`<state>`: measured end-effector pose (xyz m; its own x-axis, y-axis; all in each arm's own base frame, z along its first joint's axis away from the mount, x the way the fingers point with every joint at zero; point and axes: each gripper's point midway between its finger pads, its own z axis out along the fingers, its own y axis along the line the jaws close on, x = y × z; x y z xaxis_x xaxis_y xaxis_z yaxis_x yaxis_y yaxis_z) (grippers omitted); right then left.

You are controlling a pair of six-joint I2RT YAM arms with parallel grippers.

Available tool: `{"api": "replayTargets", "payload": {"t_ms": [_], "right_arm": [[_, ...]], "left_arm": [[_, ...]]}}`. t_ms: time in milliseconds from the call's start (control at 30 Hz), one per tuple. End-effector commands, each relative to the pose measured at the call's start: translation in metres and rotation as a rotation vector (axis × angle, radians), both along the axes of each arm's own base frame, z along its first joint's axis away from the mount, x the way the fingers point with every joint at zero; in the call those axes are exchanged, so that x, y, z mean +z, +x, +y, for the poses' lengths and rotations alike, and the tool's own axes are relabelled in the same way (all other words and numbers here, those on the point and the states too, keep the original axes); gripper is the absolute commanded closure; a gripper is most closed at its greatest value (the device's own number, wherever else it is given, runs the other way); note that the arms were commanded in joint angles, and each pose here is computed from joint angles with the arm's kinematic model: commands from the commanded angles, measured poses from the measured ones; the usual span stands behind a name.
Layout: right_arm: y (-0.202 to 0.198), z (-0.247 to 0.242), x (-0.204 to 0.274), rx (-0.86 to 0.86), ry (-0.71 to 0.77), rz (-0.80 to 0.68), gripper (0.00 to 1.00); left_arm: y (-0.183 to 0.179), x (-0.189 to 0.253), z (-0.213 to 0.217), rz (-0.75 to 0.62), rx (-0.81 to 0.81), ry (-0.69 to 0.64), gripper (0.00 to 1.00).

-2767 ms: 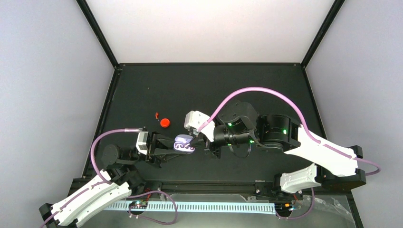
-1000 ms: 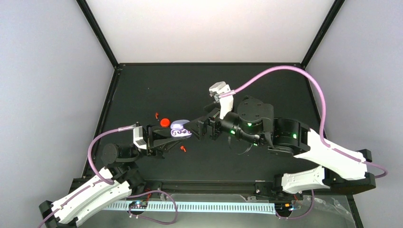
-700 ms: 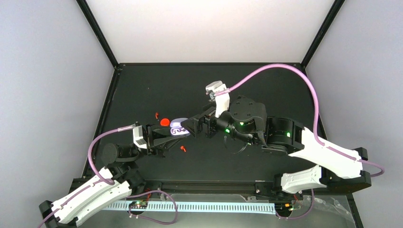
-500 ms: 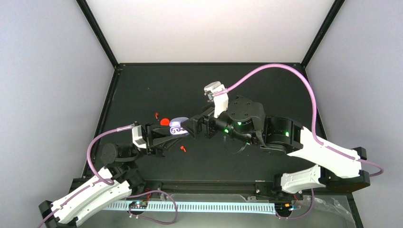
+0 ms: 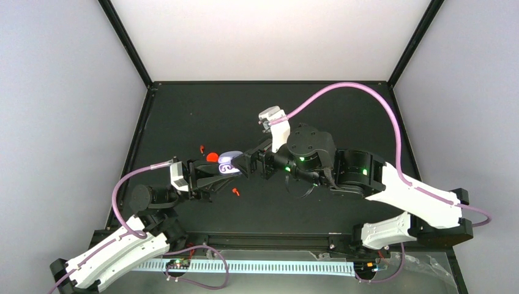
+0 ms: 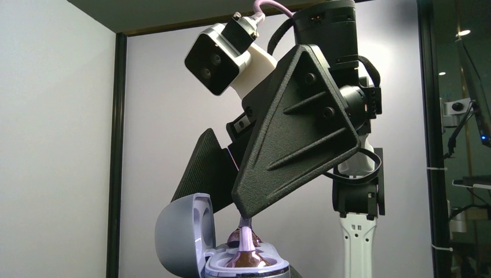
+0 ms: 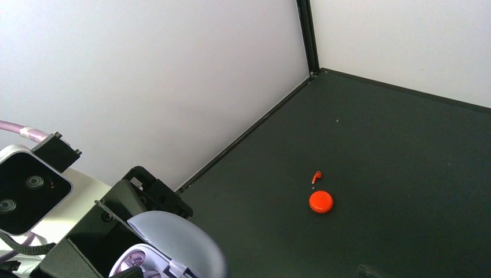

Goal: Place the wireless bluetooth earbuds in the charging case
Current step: Adjust the earbud with the charging case.

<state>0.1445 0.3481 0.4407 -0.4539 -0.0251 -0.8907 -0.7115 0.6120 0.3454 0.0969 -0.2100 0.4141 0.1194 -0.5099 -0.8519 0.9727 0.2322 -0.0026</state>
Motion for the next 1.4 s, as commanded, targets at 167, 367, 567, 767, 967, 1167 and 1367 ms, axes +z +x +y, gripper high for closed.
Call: {"api": "replayTargets", "payload": {"t_ms": [167, 367, 567, 767, 967, 1167, 1367], "right_arm": [[0.003, 0.001, 0.006, -0.016, 0.003, 0.002, 0.05], [0.004, -0.002, 0.003, -0.027, -0.010, 0.003, 0.07], [0.004, -0.004, 0.000, -0.035, -0.021, 0.004, 0.11], [0.005, -0.007, 0.000, -0.042, -0.022, 0.002, 0.15], [0.005, -0.007, -0.001, -0.037, -0.026, 0.001, 0.18], [0.003, -0.006, -0.002, -0.028, -0.032, -0.002, 0.26], [0.002, -0.006, -0.005, -0.020, -0.041, -0.004, 0.31]], "left_arm": [[-0.005, 0.019, 0.008, -0.042, 0.017, -0.039, 0.98], [-0.006, 0.021, 0.009, -0.043, 0.017, -0.044, 0.98], [-0.005, 0.021, 0.010, -0.042, 0.021, -0.048, 0.98], [-0.006, 0.022, 0.011, -0.042, 0.021, -0.052, 0.99], [-0.007, 0.023, 0.012, -0.045, 0.020, -0.058, 0.98], [-0.007, 0.025, 0.013, -0.048, 0.021, -0.064, 0.98], [-0.008, 0.026, 0.014, -0.051, 0.023, -0.066, 0.99]]}}
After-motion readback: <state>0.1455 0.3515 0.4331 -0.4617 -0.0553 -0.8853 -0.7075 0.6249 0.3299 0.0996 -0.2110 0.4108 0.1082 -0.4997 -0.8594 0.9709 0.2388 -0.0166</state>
